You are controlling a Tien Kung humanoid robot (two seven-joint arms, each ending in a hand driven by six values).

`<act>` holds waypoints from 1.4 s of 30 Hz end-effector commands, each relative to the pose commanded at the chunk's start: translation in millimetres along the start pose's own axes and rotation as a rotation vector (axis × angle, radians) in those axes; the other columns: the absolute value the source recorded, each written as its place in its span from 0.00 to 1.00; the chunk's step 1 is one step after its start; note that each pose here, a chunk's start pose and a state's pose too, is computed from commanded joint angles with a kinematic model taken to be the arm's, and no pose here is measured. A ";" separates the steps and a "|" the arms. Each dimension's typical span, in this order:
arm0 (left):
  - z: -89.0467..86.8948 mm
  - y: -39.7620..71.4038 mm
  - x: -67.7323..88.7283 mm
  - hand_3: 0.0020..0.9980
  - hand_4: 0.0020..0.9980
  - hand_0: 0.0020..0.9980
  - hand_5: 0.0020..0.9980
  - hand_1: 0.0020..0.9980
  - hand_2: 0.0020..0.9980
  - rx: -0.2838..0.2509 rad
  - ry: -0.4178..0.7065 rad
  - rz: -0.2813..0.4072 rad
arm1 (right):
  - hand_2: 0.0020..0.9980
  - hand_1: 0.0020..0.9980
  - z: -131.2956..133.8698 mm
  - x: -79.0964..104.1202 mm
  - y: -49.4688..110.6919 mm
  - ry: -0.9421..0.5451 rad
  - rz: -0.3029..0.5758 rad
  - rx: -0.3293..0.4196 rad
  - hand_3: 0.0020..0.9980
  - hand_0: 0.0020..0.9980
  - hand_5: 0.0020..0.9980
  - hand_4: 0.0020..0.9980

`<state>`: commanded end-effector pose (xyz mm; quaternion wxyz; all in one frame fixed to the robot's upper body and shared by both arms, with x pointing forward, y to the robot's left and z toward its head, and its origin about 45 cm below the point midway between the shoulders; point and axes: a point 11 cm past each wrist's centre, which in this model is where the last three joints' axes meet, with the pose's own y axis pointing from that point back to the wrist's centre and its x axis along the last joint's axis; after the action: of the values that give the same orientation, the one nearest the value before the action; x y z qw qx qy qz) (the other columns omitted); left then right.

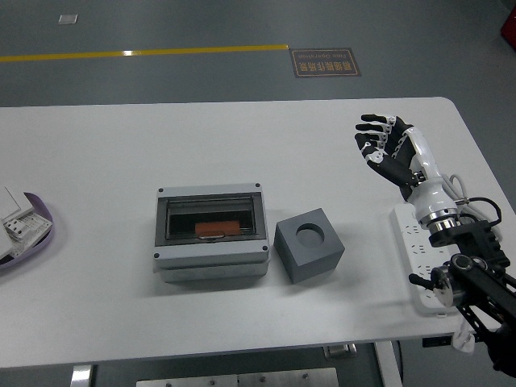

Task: Pick up the cylinder from the cube,place it in the box,flap close box

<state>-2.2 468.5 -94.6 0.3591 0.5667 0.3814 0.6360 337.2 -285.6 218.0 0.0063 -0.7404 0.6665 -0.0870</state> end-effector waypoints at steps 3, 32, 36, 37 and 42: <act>0.3 0.1 -1.7 0.65 0.79 0.51 0.17 0.58 0.60 -0.001 -0.007 -0.004 | 0.62 0.58 -1.7 1.2 -0.6 0.000 0.004 0.005 0.64 0.62 0.12 0.68; 10.8 -0.1 4.7 0.65 0.78 0.50 0.18 0.58 0.60 -0.020 -0.011 0.005 | 0.63 0.58 -0.3 16.4 2.6 -0.054 0.058 0.000 0.64 0.61 0.12 0.68; 11.7 0.0 3.5 0.65 0.78 0.50 0.18 0.58 0.59 -0.022 -0.009 0.003 | 0.62 0.58 0.4 17.3 2.5 -0.057 0.062 -0.002 0.64 0.60 0.12 0.68; 11.9 0.0 3.3 0.65 0.78 0.50 0.18 0.58 0.59 -0.022 -0.009 0.003 | 0.62 0.58 0.7 17.4 2.5 -0.058 0.063 -0.003 0.64 0.60 0.12 0.68; 11.0 0.0 3.4 0.65 0.78 0.50 0.18 0.58 0.59 -0.020 -0.008 0.003 | 0.62 0.58 1.4 17.5 2.6 -0.058 0.064 -0.004 0.64 0.60 0.13 0.68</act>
<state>8.5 472.5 -92.4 0.3654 0.5662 0.3726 0.6381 336.5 -303.3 218.5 0.0270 -0.7208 0.6897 -0.0638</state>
